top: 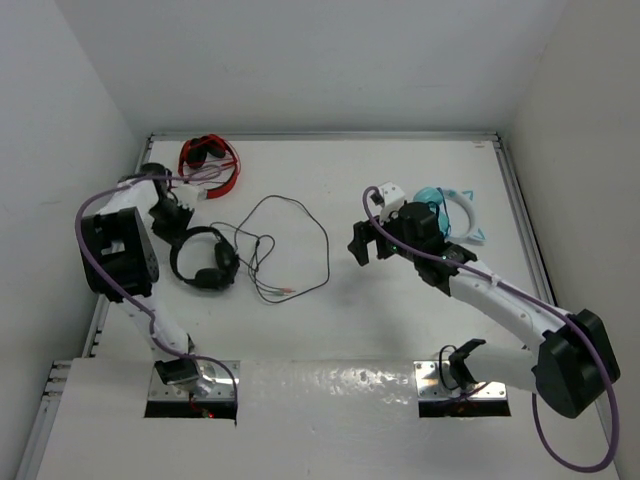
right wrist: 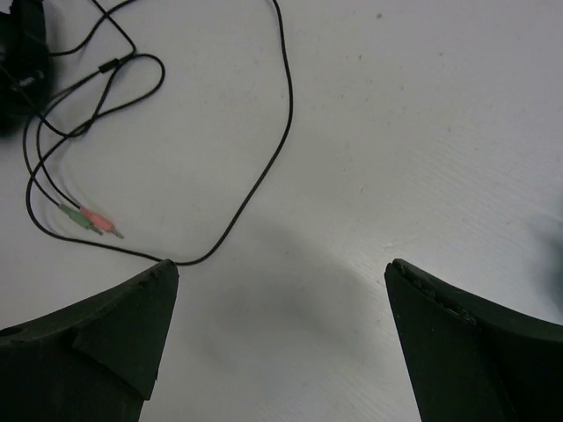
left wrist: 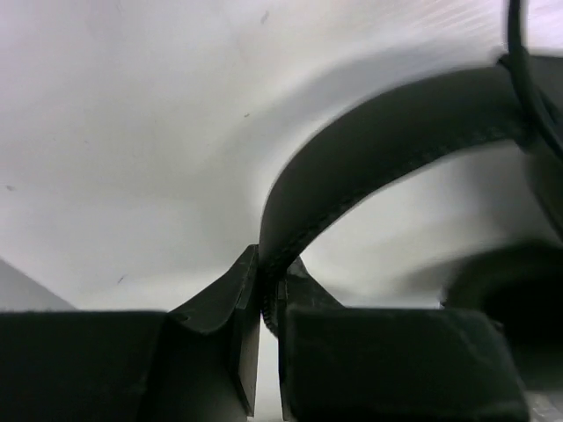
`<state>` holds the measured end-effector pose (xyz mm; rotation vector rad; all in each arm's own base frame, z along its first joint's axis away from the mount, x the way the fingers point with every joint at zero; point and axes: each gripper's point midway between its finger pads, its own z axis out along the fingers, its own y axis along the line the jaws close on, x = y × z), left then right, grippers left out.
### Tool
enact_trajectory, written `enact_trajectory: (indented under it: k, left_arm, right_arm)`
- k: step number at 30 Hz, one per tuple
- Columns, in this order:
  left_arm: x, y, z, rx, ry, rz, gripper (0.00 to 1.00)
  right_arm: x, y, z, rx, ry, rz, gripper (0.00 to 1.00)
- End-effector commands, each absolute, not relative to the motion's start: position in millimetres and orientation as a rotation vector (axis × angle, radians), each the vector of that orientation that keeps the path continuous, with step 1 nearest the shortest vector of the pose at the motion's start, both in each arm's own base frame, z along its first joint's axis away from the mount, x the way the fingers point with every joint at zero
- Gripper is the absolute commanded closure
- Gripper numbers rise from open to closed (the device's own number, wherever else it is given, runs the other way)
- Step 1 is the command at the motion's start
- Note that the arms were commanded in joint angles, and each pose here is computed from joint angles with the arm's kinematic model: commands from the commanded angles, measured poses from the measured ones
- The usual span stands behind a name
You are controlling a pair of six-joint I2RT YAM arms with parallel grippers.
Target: Wrap the headphones
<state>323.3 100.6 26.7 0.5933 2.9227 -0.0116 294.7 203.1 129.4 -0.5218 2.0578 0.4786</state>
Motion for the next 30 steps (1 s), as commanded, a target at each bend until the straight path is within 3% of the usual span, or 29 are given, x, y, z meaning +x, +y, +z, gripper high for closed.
enact_trajectory:
  k: [1, 6, 11, 14, 16, 18, 20, 22, 26, 30]
  left_arm:
    - [384, 65, 133, 0.534, 2.597, -0.112, 1.0]
    - [430, 12, 294, 0.758, 2.146, -0.04, 1.0]
    - [431, -36, 332, 0.817, 2.027, -0.114, 1.0]
    - [430, -65, 327, 0.9, 1.993, -0.148, 1.0]
    - [423, -90, 315, 1.042, 1.985, -0.119, 1.0]
    - [421, -107, 301, 1.255, 1.958, 0.096, 1.0]
    - [423, -124, 296, 1.346, 1.916, 0.254, 1.0]
    - [445, -127, 329, 1.127, 1.869, 0.289, 1.0]
    - [452, -142, 384, 0.715, 1.919, 0.061, 1.0]
    - [446, -140, 407, 0.586, 1.927, -0.033, 1.0]
  right_arm:
    - [312, 207, 165, -0.541, 1.968, 0.437, 0.01]
    - [322, 212, 215, -0.562, 1.837, 0.434, 0.01]
    - [322, 211, 272, -0.617, 1.677, 0.409, 0.05]
    - [317, 211, 288, -0.692, 1.631, 0.39, 0.23]
    - [314, 217, 303, -0.724, 1.571, 0.415, 0.41]
    - [314, 224, 322, -0.722, 1.488, 0.45, 0.49]
    - [313, 231, 324, -0.747, 1.447, 0.472, 0.33]
    - [321, 233, 314, -0.761, 1.463, 0.449, 0.17]
    - [322, 220, 285, -0.768, 1.57, 0.386, 0.01]
    - [315, 205, 273, -0.733, 1.566, 0.343, 0.01]
